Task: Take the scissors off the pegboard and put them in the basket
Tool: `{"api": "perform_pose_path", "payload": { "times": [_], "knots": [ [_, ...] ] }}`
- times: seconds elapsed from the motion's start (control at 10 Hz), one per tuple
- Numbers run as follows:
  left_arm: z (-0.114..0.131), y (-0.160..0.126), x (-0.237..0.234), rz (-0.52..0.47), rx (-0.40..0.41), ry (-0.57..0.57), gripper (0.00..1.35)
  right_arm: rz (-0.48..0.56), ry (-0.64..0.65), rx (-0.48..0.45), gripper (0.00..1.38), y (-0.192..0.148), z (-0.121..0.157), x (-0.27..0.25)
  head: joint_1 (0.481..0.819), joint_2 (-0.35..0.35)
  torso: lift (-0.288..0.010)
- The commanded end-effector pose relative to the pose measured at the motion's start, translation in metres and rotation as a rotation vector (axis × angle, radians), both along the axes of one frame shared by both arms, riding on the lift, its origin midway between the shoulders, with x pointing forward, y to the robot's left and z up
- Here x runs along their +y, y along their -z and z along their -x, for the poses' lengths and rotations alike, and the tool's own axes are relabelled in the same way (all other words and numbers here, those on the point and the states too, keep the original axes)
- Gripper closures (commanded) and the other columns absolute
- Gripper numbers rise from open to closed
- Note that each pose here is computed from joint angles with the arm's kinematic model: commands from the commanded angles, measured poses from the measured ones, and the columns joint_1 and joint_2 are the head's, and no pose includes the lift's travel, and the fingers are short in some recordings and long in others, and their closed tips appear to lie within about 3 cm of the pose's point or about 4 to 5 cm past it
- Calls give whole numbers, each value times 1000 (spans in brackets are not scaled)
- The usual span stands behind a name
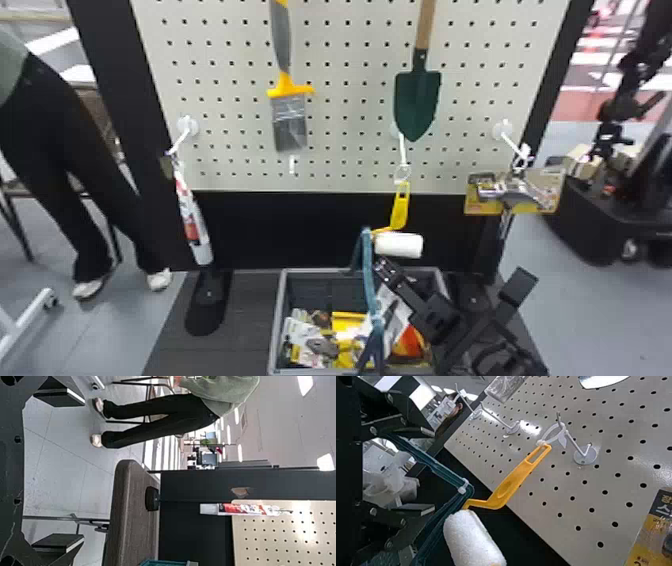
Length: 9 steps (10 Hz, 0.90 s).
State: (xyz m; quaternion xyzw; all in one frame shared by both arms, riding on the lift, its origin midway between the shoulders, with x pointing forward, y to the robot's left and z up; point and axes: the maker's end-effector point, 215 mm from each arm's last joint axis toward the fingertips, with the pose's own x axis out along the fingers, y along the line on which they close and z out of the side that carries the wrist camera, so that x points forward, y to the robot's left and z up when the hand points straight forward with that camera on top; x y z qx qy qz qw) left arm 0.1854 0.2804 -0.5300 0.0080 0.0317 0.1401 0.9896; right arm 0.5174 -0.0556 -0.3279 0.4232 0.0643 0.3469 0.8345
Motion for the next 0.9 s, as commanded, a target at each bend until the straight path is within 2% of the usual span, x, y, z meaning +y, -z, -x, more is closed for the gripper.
{"api": "perform_pose_path", "payload": {
  "times": [0.0, 0.8],
  "knots": [
    [0, 0, 0, 0, 1, 0, 102, 0, 3, -6, 88, -1, -1, -1, 549, 0, -100],
    [1, 1, 0, 3, 2, -7, 102, -3, 10, -23, 111, -6, -2, -4, 549, 0, -100]
  ]
}}
